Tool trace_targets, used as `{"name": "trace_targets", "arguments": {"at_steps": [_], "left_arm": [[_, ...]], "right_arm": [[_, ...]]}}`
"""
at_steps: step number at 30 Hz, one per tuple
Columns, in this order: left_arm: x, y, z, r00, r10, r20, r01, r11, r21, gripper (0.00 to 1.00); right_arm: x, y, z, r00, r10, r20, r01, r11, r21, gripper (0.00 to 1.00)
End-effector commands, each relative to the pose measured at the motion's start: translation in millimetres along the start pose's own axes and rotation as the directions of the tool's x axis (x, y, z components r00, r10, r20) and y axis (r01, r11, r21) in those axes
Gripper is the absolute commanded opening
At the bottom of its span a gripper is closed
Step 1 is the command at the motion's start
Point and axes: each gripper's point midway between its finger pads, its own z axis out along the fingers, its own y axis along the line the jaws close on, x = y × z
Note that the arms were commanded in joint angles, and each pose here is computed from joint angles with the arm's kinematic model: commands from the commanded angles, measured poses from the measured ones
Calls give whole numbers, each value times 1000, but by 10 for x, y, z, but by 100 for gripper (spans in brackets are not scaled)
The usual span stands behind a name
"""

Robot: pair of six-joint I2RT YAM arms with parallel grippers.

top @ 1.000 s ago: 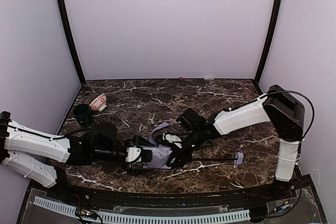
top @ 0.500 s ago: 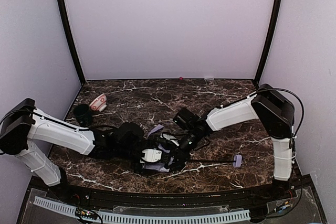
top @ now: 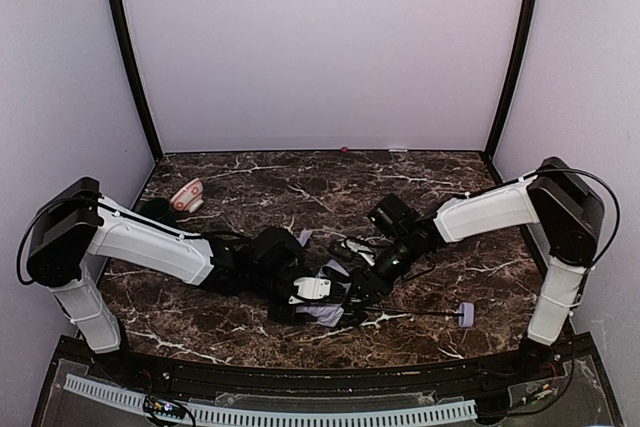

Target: Put away the umbrella

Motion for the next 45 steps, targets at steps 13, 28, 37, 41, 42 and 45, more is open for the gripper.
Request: {"name": "trace_targets", "arguments": {"at_steps": [13, 28, 37, 41, 42, 45], "left_arm": [[563, -671, 99, 916, -290, -277, 383, 835, 394, 39], [568, -652, 157, 867, -385, -317, 496, 727, 475, 35], [548, -642, 143, 863, -397, -312, 505, 704, 499, 37], [424, -588, 83, 866, -428, -258, 497, 683, 536, 40], [381, -571, 57, 869, -436, -234, 488, 680, 547, 40], [342, -548, 22, 876, -432, -213, 472, 683, 557, 41]], "right_arm": [[-418, 499, -946, 728, -611, 310, 307, 696, 649, 56], [-280, 501, 54, 679, -731, -68, 591, 490, 641, 79], [-96, 160, 335, 706, -674, -219, 637, 469, 612, 55], [18, 50, 374, 719, -644, -261, 640, 468, 609, 52], [62, -24, 379, 725, -626, -287, 640, 461, 615, 59], [173, -164, 390, 734, -586, -344, 646, 446, 619, 70]]}}
